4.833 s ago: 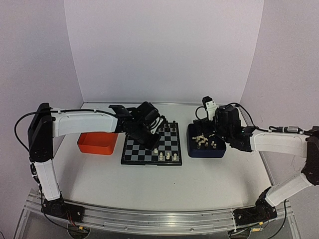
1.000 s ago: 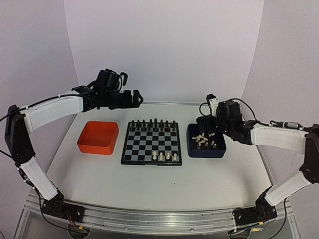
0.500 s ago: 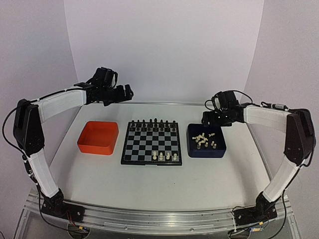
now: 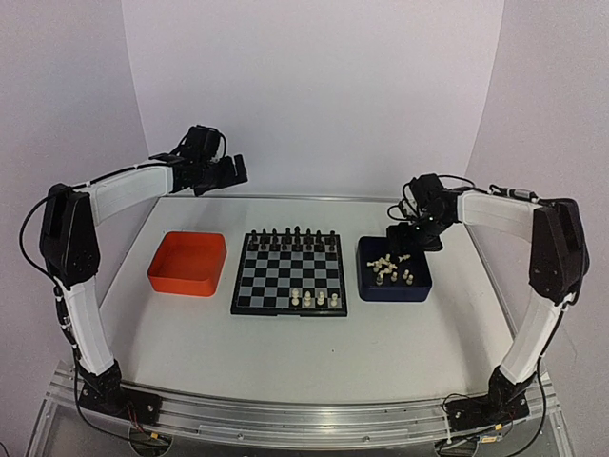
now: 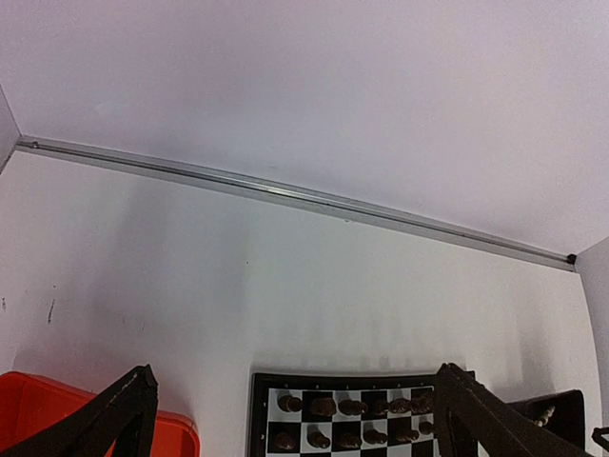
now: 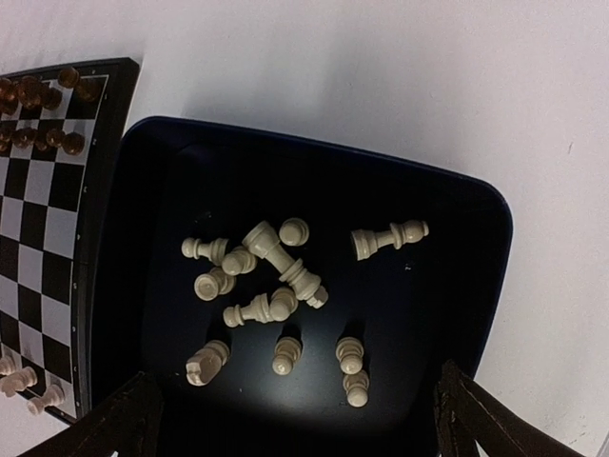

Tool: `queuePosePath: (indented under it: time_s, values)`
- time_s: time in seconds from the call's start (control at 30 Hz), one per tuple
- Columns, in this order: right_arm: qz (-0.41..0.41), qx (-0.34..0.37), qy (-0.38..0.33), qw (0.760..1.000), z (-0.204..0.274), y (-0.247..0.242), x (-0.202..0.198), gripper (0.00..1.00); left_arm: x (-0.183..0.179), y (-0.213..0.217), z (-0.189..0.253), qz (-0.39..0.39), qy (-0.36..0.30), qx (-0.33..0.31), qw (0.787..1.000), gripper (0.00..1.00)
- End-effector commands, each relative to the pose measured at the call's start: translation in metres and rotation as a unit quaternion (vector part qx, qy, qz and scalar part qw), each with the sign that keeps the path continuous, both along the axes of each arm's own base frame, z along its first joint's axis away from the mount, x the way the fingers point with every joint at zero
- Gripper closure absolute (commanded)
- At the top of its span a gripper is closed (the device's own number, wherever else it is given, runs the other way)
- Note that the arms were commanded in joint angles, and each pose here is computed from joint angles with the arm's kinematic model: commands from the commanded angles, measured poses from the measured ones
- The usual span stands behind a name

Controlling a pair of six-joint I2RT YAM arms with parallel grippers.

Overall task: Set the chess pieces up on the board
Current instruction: Pick up the chess piece from the storage box.

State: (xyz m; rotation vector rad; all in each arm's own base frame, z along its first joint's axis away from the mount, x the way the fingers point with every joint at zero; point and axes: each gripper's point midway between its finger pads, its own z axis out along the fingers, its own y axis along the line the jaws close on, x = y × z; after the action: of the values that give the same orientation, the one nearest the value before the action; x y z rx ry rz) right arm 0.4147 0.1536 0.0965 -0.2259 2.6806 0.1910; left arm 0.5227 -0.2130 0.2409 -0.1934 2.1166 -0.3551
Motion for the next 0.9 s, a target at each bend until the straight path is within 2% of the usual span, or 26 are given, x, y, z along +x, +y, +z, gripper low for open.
queuePosePath:
  time_s: [0.0,0.53,0.7,0.87]
  values:
    - [0.008,0.008,0.025,1.000,-0.002,0.006,-0.004,0.05,0.020,0.003,0.022,0.011,-0.045,-0.007,0.999,0.00]
    - [0.024,-0.028,0.033,0.999,-0.020,0.001,0.013,0.08,0.035,0.015,0.034,0.023,-0.092,-0.016,0.995,0.00]
    - [0.006,-0.007,0.033,0.999,-0.018,-0.004,0.027,0.25,0.037,0.009,0.028,0.011,-0.083,-0.026,0.996,0.00]
    - [0.036,-0.010,0.030,0.999,-0.020,-0.002,0.033,0.37,0.036,0.007,0.026,0.008,-0.078,-0.033,0.996,0.00]
